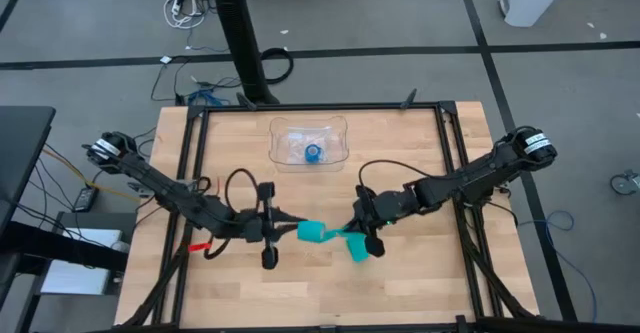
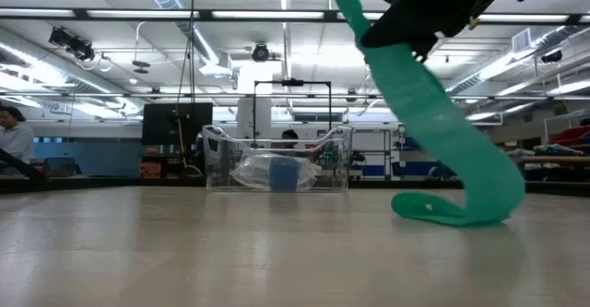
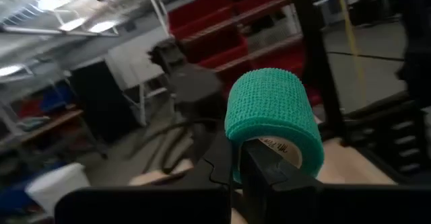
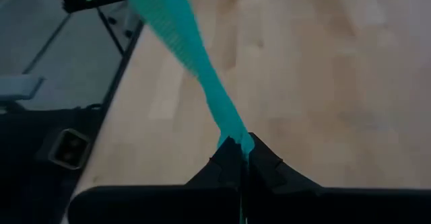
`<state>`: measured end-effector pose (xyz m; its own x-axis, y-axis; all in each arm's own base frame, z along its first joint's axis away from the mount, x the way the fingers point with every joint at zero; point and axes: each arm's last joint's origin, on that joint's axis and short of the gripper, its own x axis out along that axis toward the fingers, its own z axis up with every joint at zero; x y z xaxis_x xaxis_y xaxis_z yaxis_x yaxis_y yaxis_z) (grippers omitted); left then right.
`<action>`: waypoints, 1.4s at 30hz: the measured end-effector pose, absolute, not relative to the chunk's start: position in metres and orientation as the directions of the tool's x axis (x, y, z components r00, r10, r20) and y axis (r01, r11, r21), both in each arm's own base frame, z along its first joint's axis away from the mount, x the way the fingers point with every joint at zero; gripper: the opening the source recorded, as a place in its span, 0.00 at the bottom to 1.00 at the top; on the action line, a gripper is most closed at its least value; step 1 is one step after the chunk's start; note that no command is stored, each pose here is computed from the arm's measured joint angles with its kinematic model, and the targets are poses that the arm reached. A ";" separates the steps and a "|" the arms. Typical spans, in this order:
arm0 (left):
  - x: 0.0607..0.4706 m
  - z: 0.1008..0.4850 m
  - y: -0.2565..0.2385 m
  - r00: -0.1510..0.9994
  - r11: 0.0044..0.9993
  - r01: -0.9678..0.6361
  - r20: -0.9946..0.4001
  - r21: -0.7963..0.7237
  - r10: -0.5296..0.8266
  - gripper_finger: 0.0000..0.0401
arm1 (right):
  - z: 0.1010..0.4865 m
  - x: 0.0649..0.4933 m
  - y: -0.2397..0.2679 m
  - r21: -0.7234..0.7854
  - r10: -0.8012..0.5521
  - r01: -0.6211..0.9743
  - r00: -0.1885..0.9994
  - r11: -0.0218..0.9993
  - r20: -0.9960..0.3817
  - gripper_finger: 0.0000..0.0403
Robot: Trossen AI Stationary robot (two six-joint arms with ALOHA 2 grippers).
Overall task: Roll bandage
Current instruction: Roll the green bandage
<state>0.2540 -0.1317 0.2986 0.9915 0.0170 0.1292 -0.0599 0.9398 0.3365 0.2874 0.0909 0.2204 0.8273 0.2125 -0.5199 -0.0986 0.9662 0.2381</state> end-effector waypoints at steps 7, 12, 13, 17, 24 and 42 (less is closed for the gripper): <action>0.254 0.297 -0.132 0.994 0.937 -0.050 0.113 0.345 0.012 0.05 | 0.227 0.294 0.083 0.254 0.287 -0.187 0.846 0.949 -0.450 0.07; 0.255 0.298 -0.129 0.992 0.933 -0.066 0.125 0.355 0.023 0.05 | 0.224 0.292 0.082 0.277 0.283 -0.162 0.827 0.947 -0.486 0.23; 0.256 0.298 -0.129 0.992 0.932 -0.068 0.124 0.355 0.025 0.05 | 0.222 0.291 0.081 0.280 0.279 -0.151 0.819 0.948 -0.502 0.27; 0.256 0.299 -0.129 0.990 0.935 -0.071 0.137 0.348 0.025 0.05 | 0.213 0.288 0.071 0.314 0.264 -0.083 0.759 0.946 -0.595 0.38; 0.256 0.301 -0.127 0.987 0.926 -0.104 0.149 0.362 0.053 0.05 | 0.208 0.285 0.069 0.317 0.219 -0.005 0.734 0.949 -0.643 0.42; 0.255 0.301 -0.123 0.972 0.903 -0.228 0.138 0.363 0.190 0.05 | 0.235 0.273 0.141 0.099 0.021 0.013 0.944 0.995 -0.331 0.38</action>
<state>0.2550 -0.1234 0.3010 0.9720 0.1898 0.1383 -0.2281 0.9034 0.3631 0.2733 0.1409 0.2346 0.9435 0.0209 -0.3307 0.0127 0.9950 0.0992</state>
